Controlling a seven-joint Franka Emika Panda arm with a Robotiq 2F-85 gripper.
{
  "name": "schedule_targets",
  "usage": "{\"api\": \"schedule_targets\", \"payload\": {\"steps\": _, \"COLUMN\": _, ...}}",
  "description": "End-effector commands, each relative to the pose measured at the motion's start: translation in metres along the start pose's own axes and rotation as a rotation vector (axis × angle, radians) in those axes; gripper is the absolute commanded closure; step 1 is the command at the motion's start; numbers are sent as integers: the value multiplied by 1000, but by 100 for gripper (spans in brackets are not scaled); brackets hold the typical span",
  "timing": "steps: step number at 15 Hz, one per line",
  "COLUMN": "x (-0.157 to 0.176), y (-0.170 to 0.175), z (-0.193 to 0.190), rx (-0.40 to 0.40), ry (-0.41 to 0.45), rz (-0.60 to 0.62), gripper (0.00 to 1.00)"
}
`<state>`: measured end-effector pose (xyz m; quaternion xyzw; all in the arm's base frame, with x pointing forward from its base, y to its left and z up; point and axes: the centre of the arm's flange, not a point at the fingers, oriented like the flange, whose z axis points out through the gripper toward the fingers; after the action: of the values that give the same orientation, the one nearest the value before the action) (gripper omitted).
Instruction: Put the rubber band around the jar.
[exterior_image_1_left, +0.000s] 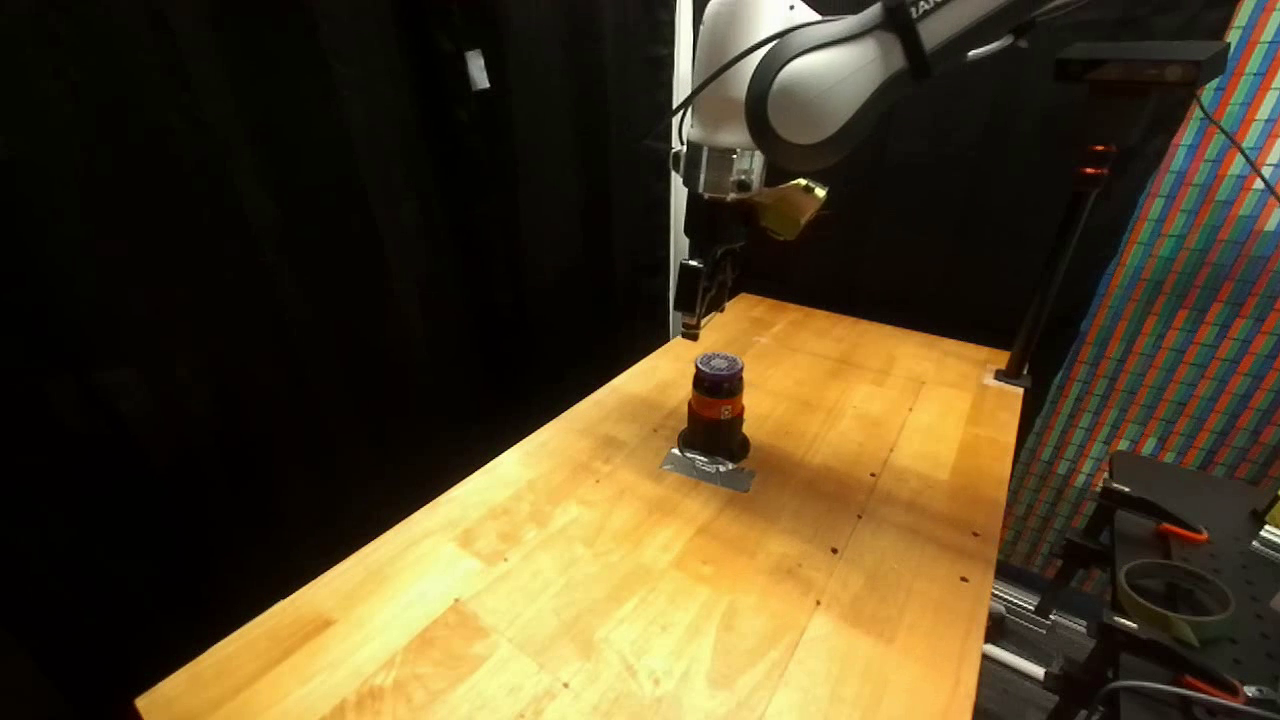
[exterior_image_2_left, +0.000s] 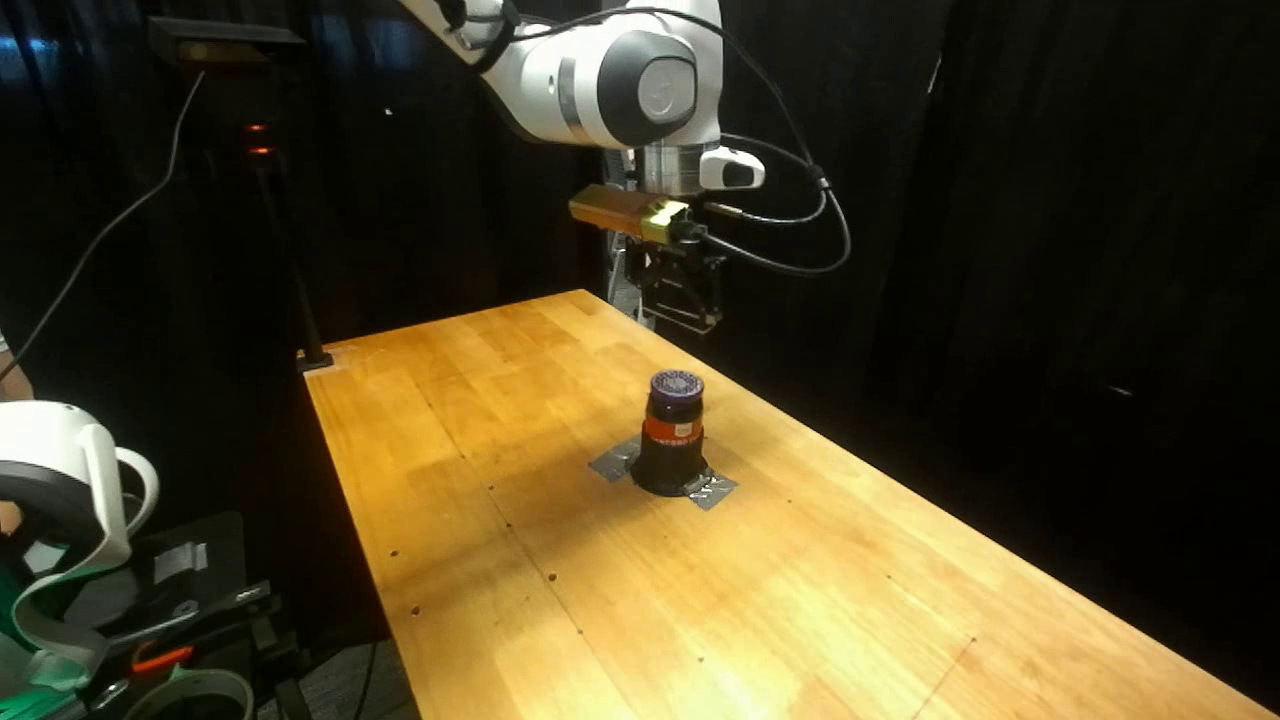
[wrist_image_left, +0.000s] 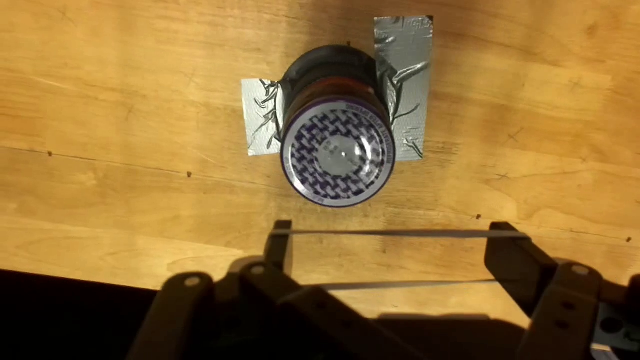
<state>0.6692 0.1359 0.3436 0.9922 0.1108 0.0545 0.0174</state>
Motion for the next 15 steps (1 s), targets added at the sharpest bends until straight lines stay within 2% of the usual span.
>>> {"api": "schedule_targets", "payload": {"steps": 1, "x": 20, "y": 11, "z": 19, "rx": 0, "ry": -23, "rz": -15, "gripper": 0}}
{"api": "schedule_targets", "payload": {"steps": 5, "x": 18, "y": 20, "z": 48, "rx": -1, "ry": -52, "rz": 0, "gripper": 0}}
{"api": "schedule_targets", "payload": {"steps": 8, "x": 16, "y": 26, "z": 66, "rx": -36, "ry": -50, "rz": 19, "gripper": 0}}
{"api": "schedule_targets", "payload": {"steps": 15, "x": 10, "y": 33, "z": 84, "rx": -6, "ry": -67, "rz": 30, "gripper": 0}}
